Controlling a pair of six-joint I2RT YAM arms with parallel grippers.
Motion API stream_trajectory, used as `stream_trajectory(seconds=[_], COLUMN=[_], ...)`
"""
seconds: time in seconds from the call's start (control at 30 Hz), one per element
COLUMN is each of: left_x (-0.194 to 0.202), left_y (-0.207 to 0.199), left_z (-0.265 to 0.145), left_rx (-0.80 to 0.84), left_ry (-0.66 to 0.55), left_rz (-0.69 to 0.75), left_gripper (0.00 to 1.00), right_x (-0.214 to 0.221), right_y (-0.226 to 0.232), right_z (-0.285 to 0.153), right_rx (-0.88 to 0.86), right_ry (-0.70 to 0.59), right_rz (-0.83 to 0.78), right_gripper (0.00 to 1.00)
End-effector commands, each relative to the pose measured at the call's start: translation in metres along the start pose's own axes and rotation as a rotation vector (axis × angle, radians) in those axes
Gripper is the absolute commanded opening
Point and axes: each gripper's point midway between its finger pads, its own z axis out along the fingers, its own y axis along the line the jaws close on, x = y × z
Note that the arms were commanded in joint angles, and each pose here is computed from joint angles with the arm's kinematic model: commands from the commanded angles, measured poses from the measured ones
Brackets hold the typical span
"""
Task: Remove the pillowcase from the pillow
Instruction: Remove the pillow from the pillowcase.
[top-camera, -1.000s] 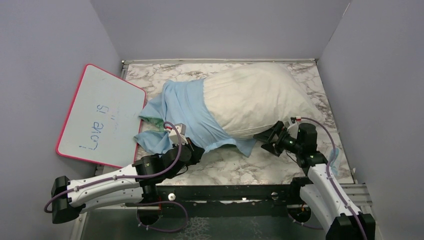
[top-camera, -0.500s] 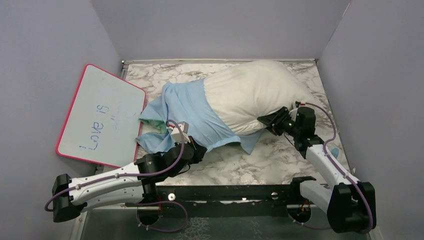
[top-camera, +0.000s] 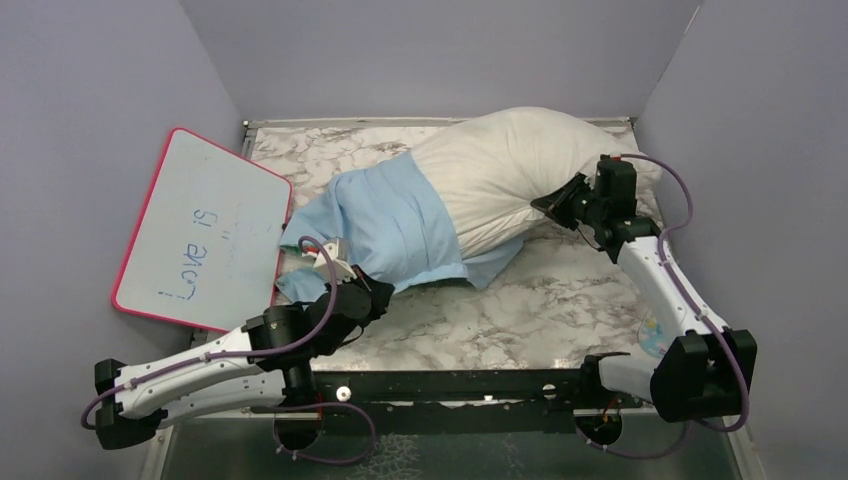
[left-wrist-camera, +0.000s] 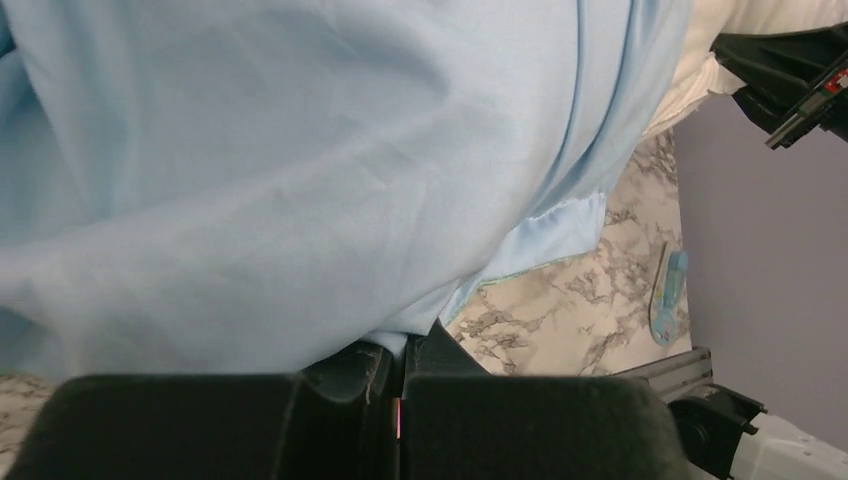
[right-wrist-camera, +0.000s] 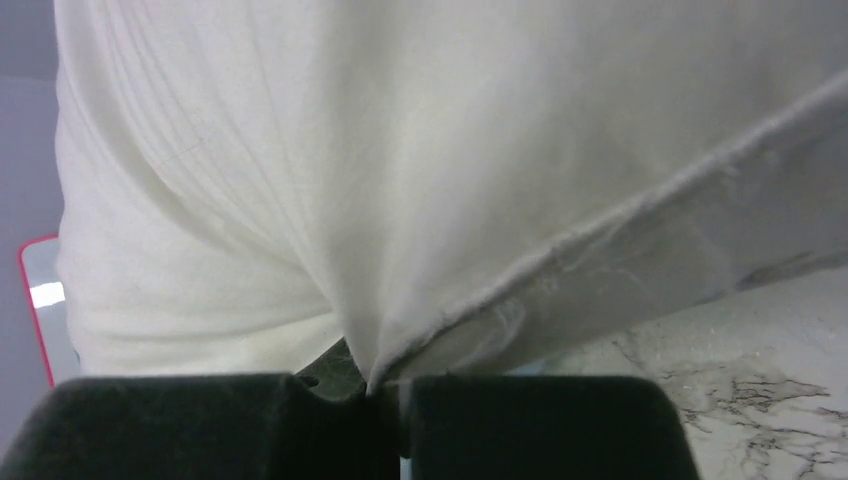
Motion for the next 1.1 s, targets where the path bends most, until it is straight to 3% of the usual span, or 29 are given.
stream_trajectory(seconds=[0.0,0.4,0.63,0.77,0.9,1.07], left_x=[-0.022,-0.068,-0.048,-0.041,-0.041,-0.043], left_y=[0.056,0.081,0.033,0.018,-0.002,-0.034], left_z=[-0.022,-0.063,-0.056,-0.051,-0.037,-0.018], left_rx=[-0.197,-0.326,-0.063,-0.016,-0.003,0.004], left_ry=[-0.071,-0.149,-0.025,0.004,-0.006,-0.021], left_rz=[0.057,0.074,0.16,0.188,0.245,0.278], left_gripper=[0.0,0.0,0.45,0.66,0.8,0.81], right_x=[-0.069,-0.048,0.001,0.03,0.058,0.073], right_y=[-0.047,-0.059,-0.063,-0.067,-0.07,-0.076], right_z=[-0.003,-0.012,-0.014,-0.022,-0.028,-0.04], right_rx=[0.217,0.202,0.109,0.057,0.002,0.01], right_ry=[-0.219,-0.164,-0.022,0.048,0.126,0.182], right_rz=[-0.062,-0.074,-0.065,-0.07,-0.084,-0.12], right_gripper=[0.01,0.0,0.01,0.02,0.09,0.24])
